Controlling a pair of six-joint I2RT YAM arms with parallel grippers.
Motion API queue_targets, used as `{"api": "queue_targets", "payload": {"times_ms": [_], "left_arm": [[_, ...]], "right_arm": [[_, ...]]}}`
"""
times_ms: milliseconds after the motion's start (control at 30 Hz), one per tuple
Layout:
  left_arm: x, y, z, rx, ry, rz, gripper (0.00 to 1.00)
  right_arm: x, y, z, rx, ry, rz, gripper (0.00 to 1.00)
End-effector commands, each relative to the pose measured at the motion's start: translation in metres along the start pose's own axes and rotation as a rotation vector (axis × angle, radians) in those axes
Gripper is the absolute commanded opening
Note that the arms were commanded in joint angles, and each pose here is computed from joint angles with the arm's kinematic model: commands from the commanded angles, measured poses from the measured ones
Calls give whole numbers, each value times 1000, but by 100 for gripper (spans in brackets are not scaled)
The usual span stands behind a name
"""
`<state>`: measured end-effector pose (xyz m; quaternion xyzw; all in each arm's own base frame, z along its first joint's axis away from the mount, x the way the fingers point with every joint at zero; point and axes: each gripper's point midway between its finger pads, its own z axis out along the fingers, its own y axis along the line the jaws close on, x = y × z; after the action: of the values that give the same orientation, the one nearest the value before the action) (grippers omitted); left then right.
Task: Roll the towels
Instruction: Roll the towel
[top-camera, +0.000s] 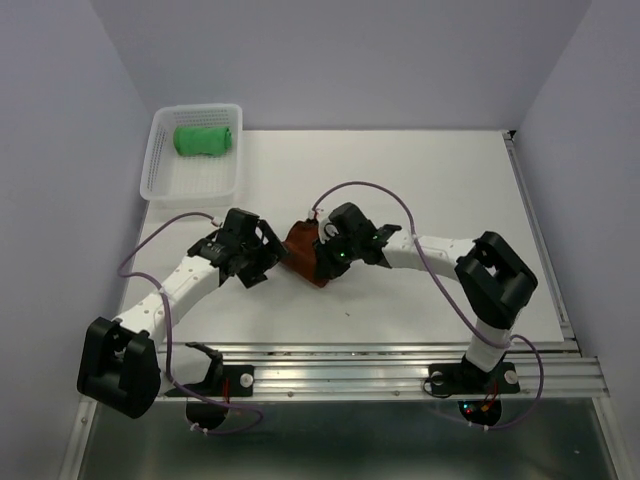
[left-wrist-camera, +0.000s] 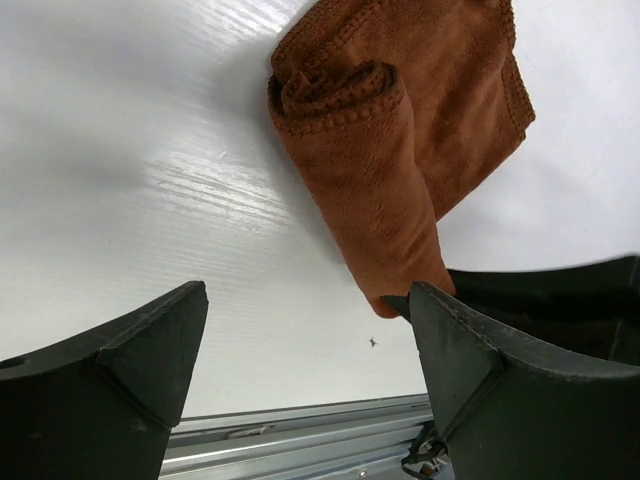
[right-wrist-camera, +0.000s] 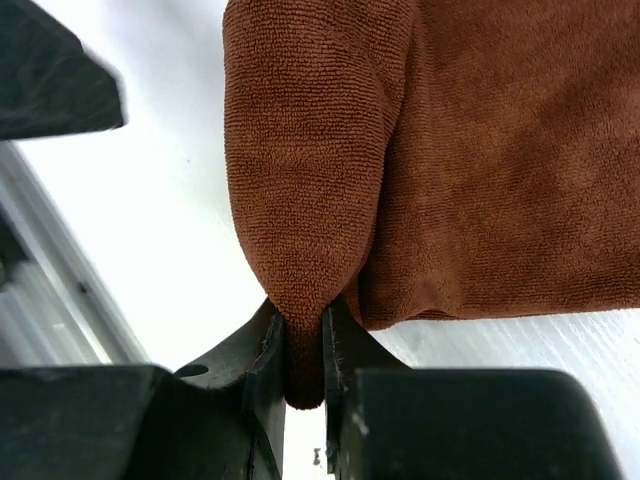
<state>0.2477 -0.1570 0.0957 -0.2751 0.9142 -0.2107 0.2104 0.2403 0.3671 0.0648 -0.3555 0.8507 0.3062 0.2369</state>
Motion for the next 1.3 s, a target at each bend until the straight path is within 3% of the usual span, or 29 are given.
{"api": "queue_targets", "payload": {"times_ms": [0, 267, 800, 933, 1033, 1067, 1233, 1267], "left_arm": [[-3, -15, -3, 76, -10, 42, 94], [-11, -36, 6, 145, -22, 81, 95], [-35, -46, 61, 93, -18, 48, 90], [-38, -52, 71, 121, -5, 26, 86], [-39, -52, 79, 110, 5, 28, 79], [-38, -51, 83, 102, 10, 28, 69], [-38, -43, 91, 53, 15, 19, 40], [-38, -42, 92, 46, 18, 18, 26]], "right_arm": [[-15, 21, -13, -247, 31, 166, 3], [-27, 14, -19, -491, 118, 425, 1], [-29, -42, 6, -441, 160, 684, 2], [-28, -47, 12, -418, 167, 696, 8], [-31, -50, 12, -394, 162, 678, 14], [-31, -53, 12, -372, 159, 665, 17], [-44, -61, -3, -274, 105, 530, 44], [-52, -63, -12, -237, 67, 482, 50]]}}
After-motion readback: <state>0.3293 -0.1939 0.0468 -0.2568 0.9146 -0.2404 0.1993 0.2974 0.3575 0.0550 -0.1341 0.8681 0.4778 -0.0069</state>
